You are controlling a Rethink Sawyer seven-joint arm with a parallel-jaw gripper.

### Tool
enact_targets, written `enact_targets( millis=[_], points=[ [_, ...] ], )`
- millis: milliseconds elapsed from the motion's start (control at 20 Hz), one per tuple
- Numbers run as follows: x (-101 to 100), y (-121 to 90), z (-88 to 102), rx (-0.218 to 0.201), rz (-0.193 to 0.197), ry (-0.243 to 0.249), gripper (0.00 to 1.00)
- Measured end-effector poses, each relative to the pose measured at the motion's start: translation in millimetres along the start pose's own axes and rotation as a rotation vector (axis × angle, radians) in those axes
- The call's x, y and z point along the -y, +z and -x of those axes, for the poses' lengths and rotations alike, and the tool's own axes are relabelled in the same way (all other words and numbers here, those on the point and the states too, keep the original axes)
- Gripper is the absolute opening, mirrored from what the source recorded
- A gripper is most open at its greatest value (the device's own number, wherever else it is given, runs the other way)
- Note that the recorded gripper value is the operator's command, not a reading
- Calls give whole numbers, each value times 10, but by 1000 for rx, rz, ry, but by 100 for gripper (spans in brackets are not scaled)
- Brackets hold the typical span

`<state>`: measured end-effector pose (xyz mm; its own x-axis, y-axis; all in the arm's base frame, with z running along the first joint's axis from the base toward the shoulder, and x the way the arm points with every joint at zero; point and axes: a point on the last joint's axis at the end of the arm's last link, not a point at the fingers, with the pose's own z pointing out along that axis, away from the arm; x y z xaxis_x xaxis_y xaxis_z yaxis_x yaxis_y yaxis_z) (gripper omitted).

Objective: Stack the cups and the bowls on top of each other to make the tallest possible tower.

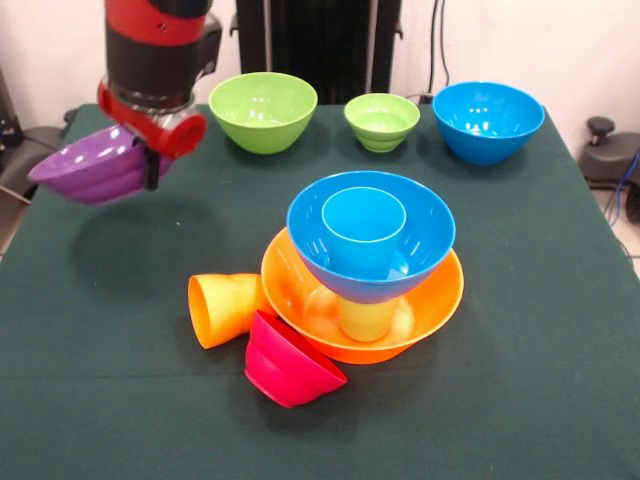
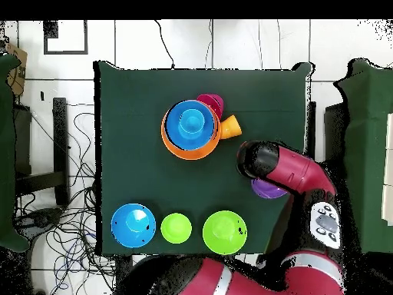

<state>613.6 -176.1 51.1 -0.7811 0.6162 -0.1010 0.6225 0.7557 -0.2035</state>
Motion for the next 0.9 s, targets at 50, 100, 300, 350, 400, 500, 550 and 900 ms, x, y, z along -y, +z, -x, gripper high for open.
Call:
enact_targets(
  millis=[50,100,300,350,400,500,550,900],
  points=[
    [-24,-72,-24,-15,-7,6,0],
    [-56,-192,-67,-41,-19,15,0],
    [-88,-412,-145,-98,-48,26,0],
    [-95,-483,-164,-117,-58,28,0],
    [-106,-557,-178,-136,-67,30,0],
    [-149,-774,-196,-186,-89,41,0],
    [-162,-835,-192,-197,-93,46,0],
    [-328,-1359,-50,-238,-108,99,0]
  ],
)
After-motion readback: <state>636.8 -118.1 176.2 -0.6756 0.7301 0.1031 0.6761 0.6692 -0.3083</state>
